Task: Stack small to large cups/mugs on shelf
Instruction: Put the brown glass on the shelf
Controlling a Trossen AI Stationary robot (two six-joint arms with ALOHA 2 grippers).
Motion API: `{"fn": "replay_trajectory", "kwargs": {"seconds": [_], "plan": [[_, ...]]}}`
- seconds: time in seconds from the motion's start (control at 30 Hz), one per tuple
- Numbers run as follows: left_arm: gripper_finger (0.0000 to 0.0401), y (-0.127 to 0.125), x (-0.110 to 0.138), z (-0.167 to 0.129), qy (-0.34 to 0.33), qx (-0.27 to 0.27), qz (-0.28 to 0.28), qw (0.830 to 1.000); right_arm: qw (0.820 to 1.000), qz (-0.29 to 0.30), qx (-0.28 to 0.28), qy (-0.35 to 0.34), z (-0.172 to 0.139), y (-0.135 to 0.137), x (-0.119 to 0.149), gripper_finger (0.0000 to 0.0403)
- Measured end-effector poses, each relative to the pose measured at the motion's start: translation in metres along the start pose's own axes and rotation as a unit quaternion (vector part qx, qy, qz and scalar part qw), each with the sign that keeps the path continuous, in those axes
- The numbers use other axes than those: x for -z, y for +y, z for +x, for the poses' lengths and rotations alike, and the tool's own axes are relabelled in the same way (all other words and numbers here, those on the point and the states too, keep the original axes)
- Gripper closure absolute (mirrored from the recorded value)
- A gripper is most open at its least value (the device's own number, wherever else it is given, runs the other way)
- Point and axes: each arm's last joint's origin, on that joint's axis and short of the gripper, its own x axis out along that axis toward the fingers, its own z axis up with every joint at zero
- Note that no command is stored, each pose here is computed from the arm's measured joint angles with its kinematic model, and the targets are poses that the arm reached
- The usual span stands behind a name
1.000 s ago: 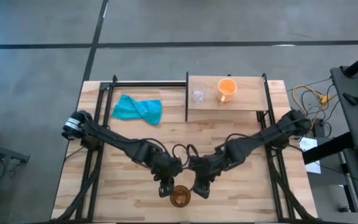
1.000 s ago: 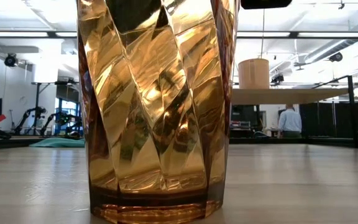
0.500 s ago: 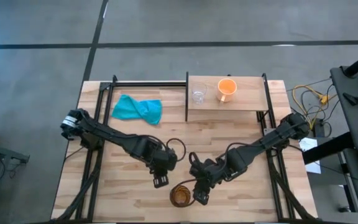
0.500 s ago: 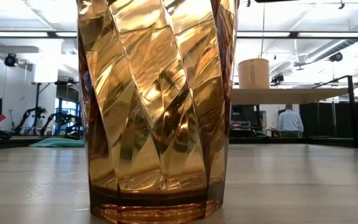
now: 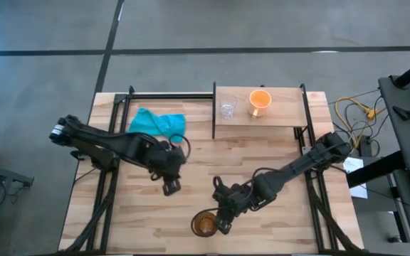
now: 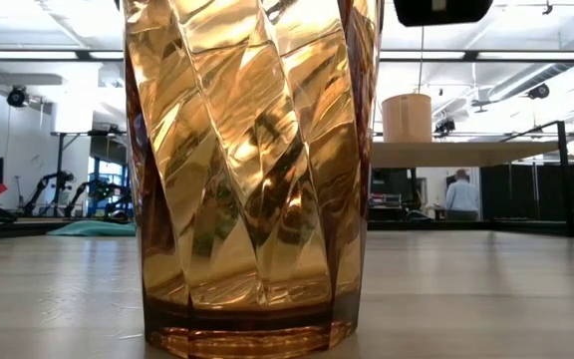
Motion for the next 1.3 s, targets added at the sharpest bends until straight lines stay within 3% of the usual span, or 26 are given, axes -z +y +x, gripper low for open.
{"fn": "replay_trajectory", "kwargs": {"seconds": [0.4,0.97,1.1,1.3], "plan": [[0.0306,0.022,0.014,-0.066,-0.103,0.019,0.029,0.994,0.998,0.063,0.029,-0.01,0.02,-0.007,-0.005,0.0287],[0.0306,0.026,0.016,-0.074,-0.119,0.018,0.039,0.992,0.998,0.057,0.037,0.016,0.059,0.003,-0.012,0.0287],[0.0306,0.026,0.016,-0.074,-0.119,0.018,0.038,0.992,0.997,0.045,0.059,0.03,0.071,0.002,-0.011,0.0287],[0.0306,0.026,0.016,-0.074,-0.119,0.019,0.037,0.992,0.995,0.031,0.088,0.041,0.064,0.004,-0.012,0.0288]]}}
